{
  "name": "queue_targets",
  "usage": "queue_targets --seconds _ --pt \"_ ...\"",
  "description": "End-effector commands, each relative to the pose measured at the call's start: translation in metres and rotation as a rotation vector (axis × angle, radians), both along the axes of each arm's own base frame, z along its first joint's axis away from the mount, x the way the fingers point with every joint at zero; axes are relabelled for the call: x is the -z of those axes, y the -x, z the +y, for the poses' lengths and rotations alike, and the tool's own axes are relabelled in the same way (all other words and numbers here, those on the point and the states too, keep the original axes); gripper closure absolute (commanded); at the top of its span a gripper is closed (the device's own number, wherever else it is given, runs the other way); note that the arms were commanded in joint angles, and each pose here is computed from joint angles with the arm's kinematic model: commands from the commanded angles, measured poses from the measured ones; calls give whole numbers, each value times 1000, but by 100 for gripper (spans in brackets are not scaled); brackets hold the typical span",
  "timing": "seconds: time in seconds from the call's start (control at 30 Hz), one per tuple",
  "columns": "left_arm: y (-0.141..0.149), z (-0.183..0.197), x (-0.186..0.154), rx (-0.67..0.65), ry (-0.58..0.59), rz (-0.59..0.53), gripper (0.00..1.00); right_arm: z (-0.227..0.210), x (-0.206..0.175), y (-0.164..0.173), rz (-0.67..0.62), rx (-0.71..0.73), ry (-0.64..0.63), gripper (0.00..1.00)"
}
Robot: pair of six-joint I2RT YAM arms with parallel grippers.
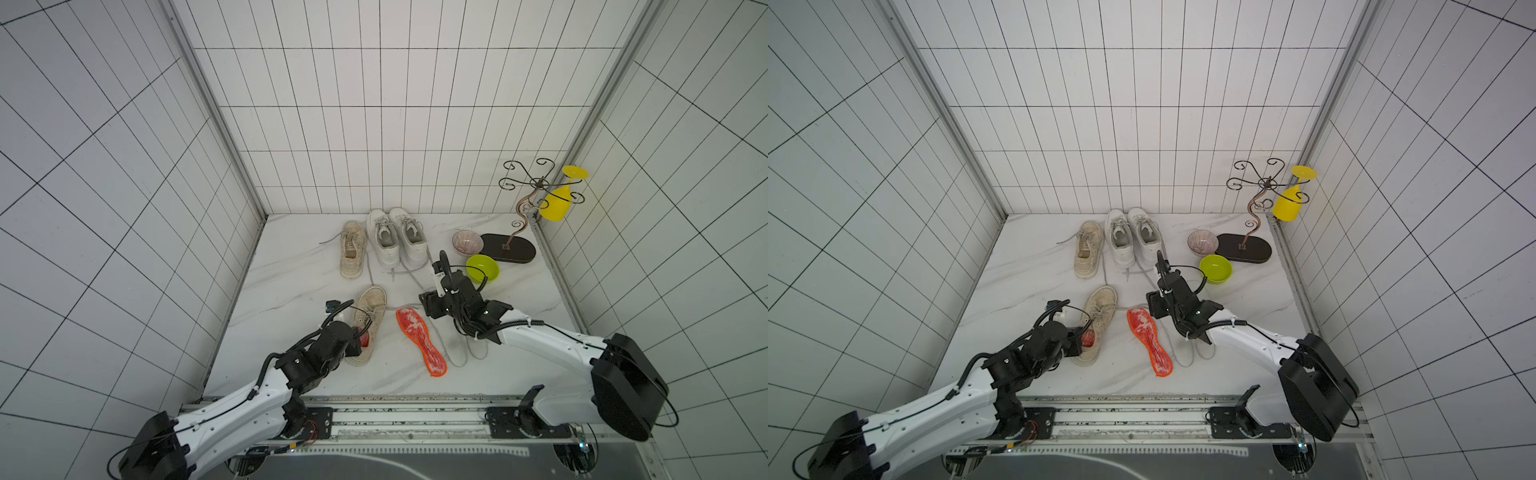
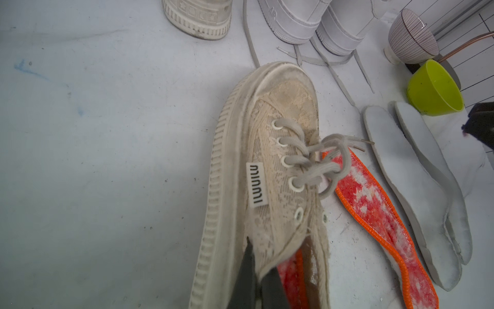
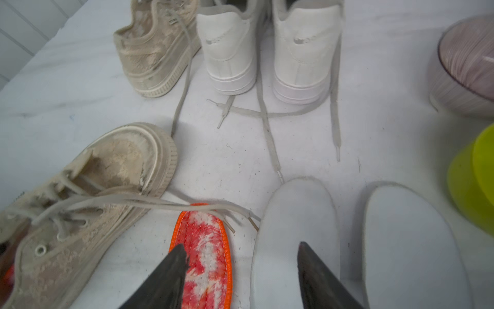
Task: Remove the insole from the shoe
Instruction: Untie the shoelace on the shoe.
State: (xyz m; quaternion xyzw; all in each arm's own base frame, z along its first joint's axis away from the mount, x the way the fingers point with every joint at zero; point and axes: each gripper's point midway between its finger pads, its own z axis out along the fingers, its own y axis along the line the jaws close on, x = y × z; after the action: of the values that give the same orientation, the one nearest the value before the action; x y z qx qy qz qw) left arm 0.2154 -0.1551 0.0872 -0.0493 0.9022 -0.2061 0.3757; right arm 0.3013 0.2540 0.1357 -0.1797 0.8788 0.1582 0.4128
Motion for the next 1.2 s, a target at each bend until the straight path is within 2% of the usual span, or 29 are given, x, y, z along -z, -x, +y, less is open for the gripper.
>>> queue_targets --seconds 0.0,0.2,0.43,0.53,0.73,1.0,1.17 --pt "-13 -15 -33 14 88 -91 100 34 -28 7 -96 -124 -14 21" --pt "-13 -17 -37 21 100 -102 100 91 -30 35 -139 -323 -3 19" --pt "-12 -18 -41 36 115 -116 100 129 -27 46 -165 -404 4 19" --pt "-11 -20 -42 46 124 -117 100 138 -27 45 -178 -398 12 20" --pt "-10 -25 -43 70 138 -115 100 144 -31 34 -210 -357 19 27" --pt "-8 -27 -46 86 153 -119 100 149 -19 29 -202 -353 58 32" --pt "-7 -28 -47 92 158 -119 100 142 -15 17 -215 -276 97 41"
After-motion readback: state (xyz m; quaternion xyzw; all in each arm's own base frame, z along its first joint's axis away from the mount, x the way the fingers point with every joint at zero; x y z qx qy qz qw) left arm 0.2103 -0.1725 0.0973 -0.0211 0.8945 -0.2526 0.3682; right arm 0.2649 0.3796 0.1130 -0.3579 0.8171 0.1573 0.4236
